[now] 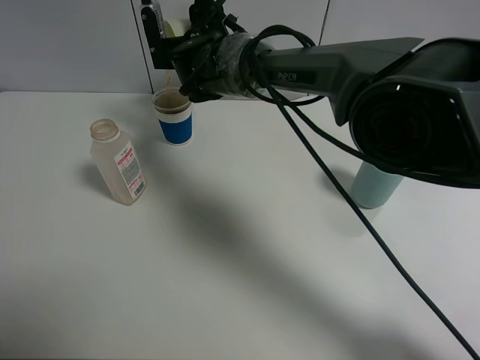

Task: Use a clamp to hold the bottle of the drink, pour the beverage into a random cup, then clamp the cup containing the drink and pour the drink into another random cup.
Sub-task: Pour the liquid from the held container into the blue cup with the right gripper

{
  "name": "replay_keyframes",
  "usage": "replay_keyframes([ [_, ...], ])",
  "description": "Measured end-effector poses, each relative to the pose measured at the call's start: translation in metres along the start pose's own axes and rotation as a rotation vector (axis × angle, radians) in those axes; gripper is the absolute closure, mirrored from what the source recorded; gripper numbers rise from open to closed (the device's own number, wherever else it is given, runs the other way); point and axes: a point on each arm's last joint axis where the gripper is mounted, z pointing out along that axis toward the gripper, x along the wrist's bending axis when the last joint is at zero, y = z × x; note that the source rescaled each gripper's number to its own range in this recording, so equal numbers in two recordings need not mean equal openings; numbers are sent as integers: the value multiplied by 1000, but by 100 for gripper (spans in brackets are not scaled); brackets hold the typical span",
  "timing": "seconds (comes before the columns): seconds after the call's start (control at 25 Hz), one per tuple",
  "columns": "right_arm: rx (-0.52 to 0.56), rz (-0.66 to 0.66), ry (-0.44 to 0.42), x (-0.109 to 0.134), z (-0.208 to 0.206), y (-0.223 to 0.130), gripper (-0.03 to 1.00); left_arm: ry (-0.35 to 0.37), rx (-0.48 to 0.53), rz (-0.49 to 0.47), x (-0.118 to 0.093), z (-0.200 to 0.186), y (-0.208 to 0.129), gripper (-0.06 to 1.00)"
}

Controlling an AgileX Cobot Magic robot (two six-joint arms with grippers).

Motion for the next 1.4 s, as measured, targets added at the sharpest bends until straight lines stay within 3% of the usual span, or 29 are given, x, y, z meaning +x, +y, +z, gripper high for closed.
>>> replay_keyframes([
  [0.64, 0, -133, -4, 0, 0, 0, 94, -1, 0, 0, 0, 0, 0, -5],
  [1.4, -52, -182, -61, -6, -9, 13, 94, -1, 0, 0, 0, 0, 0, -5],
])
